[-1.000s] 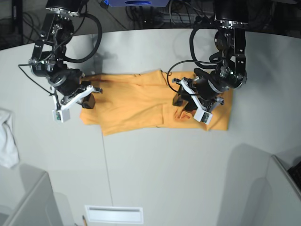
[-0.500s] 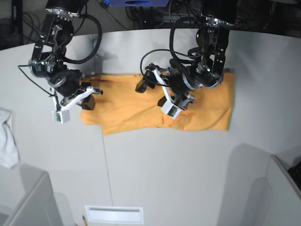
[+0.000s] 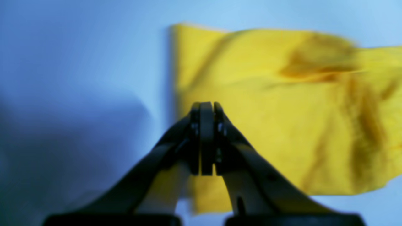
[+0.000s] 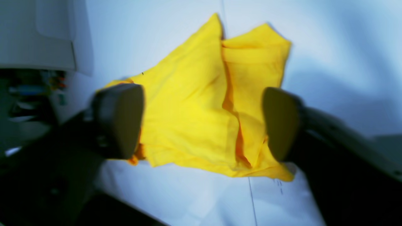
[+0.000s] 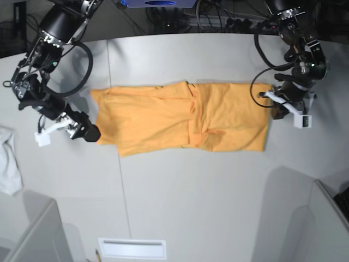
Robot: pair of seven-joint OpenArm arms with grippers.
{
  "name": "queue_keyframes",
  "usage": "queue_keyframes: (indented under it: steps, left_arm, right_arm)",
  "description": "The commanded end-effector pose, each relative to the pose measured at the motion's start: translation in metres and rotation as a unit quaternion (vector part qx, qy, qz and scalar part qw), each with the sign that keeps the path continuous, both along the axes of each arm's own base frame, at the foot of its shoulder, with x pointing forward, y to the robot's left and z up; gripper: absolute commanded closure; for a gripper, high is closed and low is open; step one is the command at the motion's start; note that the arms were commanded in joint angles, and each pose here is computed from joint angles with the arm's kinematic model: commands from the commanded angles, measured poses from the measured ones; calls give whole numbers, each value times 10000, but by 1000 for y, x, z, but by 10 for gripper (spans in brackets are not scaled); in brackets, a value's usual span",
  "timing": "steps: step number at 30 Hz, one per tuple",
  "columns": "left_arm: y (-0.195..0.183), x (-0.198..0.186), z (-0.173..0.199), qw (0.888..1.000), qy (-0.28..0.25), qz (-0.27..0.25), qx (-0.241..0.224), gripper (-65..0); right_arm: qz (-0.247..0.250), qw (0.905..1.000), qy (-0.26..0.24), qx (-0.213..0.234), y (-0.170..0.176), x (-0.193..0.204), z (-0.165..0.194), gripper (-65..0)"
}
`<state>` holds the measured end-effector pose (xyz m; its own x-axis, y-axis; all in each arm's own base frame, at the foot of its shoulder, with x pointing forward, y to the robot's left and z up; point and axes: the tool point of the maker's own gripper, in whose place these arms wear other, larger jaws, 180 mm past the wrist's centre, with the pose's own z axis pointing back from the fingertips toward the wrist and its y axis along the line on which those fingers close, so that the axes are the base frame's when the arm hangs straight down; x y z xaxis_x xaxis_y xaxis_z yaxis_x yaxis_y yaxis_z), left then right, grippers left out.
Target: Fold the T-shirt properly
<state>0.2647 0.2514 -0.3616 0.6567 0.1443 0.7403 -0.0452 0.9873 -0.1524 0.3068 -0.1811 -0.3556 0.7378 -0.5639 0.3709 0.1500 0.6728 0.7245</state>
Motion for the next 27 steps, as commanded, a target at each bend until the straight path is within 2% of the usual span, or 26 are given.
queue_keyframes:
  steps: [1, 3, 6, 10, 14, 17, 21, 27]
  left_arm:
    - [17, -5, 9, 9997, -155, 174, 87, 0]
    - [45, -23, 10, 9984, -63, 501, 265, 0]
    - [79, -48, 8, 9953, 161, 798, 526, 0]
    - [101, -61, 1, 9929, 393, 931, 631, 0]
    - [103, -61, -2, 9927, 433, 948, 609, 0]
    - [100, -57, -2, 9933, 399, 917, 585, 0]
    - [99, -47, -1, 9938, 303, 944, 507, 0]
    - [69, -32, -24, 9970, 509, 537, 234, 0]
  right_arm:
    - [-73, 9998, -104, 129, -9, 12, 5, -623]
    - [-262, 9992, 81, 290, -26, 15, -9, -608]
    - [-508, 9980, 301, 207, -47, 16, -28, -579]
    - [-91, 9980, 596, -210, -35, 12, -48, -573]
    - [243, 9958, 859, -186, -10, -2, -68, -572]
    - [632, 9931, 983, -84, 25, -13, -78, -572]
    - [1099, 9878, 1098, -114, 53, -22, -85, -570]
    - [1302, 9859, 1036, -177, 71, -22, -90, -566]
